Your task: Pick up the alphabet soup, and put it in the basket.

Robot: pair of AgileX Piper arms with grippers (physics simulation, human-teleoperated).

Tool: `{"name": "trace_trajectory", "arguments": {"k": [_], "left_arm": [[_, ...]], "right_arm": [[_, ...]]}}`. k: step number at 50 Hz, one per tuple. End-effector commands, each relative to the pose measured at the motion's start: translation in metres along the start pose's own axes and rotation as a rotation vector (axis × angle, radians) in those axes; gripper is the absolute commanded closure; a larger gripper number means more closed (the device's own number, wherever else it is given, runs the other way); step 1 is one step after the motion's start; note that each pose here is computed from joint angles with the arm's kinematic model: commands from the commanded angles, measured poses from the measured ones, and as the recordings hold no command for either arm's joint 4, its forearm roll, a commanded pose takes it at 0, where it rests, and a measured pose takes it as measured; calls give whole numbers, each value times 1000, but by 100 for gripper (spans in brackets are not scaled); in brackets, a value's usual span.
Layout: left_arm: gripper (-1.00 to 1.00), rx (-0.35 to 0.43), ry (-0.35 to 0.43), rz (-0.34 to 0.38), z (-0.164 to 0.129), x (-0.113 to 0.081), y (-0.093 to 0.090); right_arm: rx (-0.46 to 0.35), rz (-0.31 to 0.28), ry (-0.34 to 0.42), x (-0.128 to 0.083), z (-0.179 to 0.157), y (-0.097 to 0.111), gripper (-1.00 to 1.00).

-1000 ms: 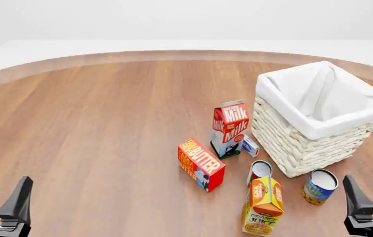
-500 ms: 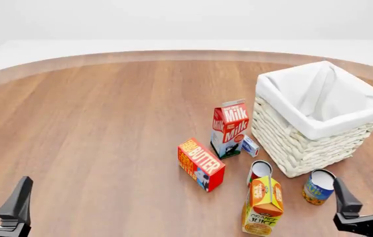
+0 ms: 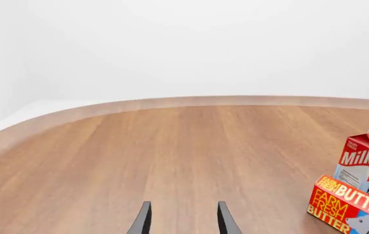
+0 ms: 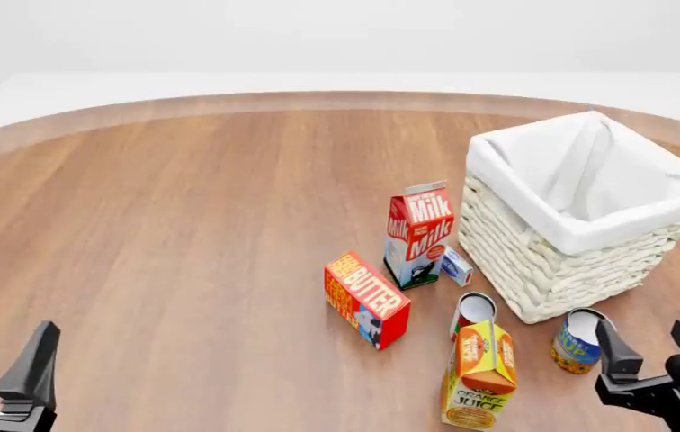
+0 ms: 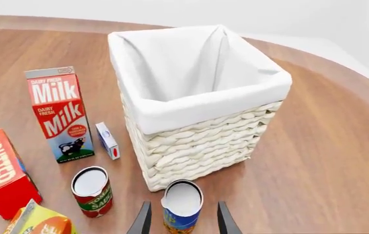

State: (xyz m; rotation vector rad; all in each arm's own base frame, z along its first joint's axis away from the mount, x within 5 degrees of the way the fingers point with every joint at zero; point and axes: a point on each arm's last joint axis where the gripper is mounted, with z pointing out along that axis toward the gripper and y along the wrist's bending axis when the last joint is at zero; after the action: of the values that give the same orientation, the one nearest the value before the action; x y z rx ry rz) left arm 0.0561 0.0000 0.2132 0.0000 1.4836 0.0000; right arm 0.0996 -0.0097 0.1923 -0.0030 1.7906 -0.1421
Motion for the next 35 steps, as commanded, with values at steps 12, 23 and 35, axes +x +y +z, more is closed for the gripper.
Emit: {"name": "trace_trajectory", "arguments": {"k": [12,23,35], "left_arm": [[-100,0,0,0,0,0,0],[-100,0,0,0,0,0,0],[-100,0,0,0,0,0,0]], "right_arm": [[-12,1,56,5,15,1,-100],[-17,4,77,8,21,2,-100],[-17,-7,104,12,28,2,-100]]}}
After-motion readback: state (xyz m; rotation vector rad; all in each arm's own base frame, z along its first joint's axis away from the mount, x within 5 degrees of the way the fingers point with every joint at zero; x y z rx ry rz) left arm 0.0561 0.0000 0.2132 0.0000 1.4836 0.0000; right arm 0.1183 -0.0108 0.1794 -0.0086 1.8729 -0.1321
